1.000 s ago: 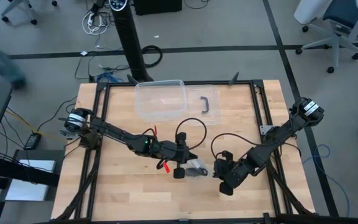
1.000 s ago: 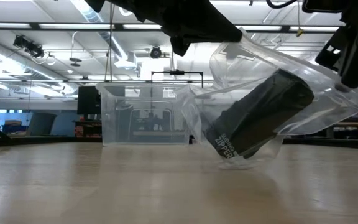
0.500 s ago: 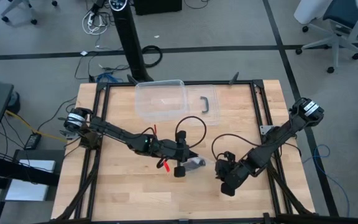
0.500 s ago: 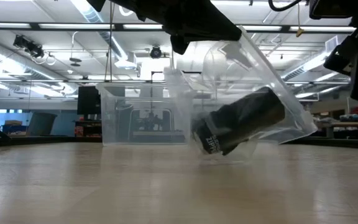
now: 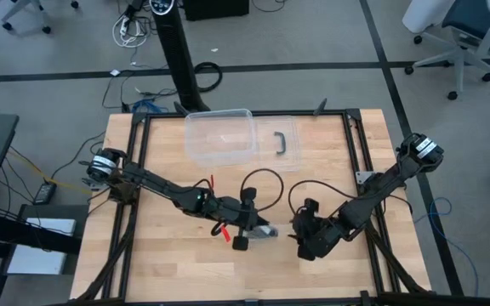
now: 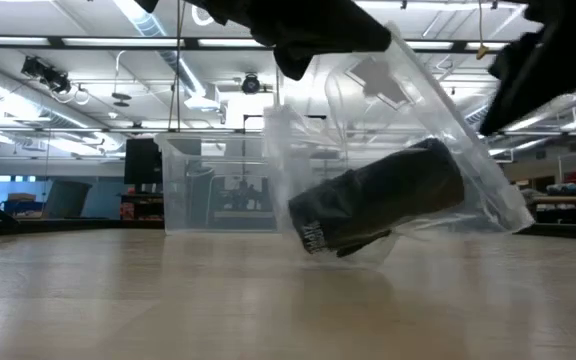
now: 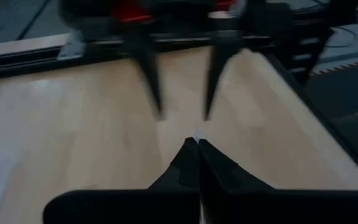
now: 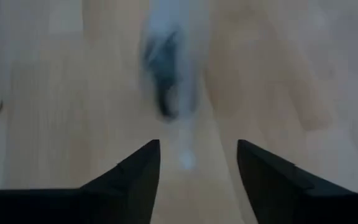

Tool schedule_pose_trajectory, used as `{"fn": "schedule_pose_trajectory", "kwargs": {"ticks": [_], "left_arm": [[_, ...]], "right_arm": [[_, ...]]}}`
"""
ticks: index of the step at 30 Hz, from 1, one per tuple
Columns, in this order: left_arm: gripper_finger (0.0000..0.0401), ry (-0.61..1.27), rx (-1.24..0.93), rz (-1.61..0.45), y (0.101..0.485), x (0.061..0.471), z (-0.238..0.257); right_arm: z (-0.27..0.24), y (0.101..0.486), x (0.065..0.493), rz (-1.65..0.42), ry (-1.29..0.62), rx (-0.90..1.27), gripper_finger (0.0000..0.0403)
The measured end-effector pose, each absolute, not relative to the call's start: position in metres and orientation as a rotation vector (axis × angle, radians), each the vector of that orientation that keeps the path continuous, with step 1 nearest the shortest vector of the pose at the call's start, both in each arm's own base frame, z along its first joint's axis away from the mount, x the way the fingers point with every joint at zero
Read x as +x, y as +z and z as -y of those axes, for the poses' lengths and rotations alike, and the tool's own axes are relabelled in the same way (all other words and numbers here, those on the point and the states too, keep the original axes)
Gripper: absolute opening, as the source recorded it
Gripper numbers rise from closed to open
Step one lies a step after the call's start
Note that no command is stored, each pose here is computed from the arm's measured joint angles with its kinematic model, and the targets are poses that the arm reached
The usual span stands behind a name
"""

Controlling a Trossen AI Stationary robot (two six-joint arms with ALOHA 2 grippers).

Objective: Roll bandage
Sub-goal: Put the transparent zip bag into the transparent bin

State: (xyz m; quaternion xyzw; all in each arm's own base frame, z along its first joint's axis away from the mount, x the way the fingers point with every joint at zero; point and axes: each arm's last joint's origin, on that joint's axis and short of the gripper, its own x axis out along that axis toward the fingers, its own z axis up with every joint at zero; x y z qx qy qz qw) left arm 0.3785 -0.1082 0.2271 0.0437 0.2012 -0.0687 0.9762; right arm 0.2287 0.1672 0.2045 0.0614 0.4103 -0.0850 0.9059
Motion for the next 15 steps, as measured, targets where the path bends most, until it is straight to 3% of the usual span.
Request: {"fn": "schedule_pose_trajectory", "kwargs": {"ticks": [5,9,12,15], "left_arm": [[0.0,-0.154,0.094,-0.407,0.227,0.377,0.113],[0.0,-0.153,0.107,-0.395,0.227,0.377,0.113],[0.0,-0.152,0.109,-0.386,0.229,0.377,0.114],[0.0,-0.156,0.119,-0.377,0.234,0.374,0.116]], "right_arm": [[-0.165,0.215,0.247,-0.71,-0.119,0.135,0.0232],[-0.161,0.222,0.261,-0.642,-0.04,0.148,0.0224],[-0.153,0.222,0.265,-0.641,-0.082,0.139,0.0183],[-0.149,0.221,0.266,-0.638,-0.105,0.107,0.0093]]}}
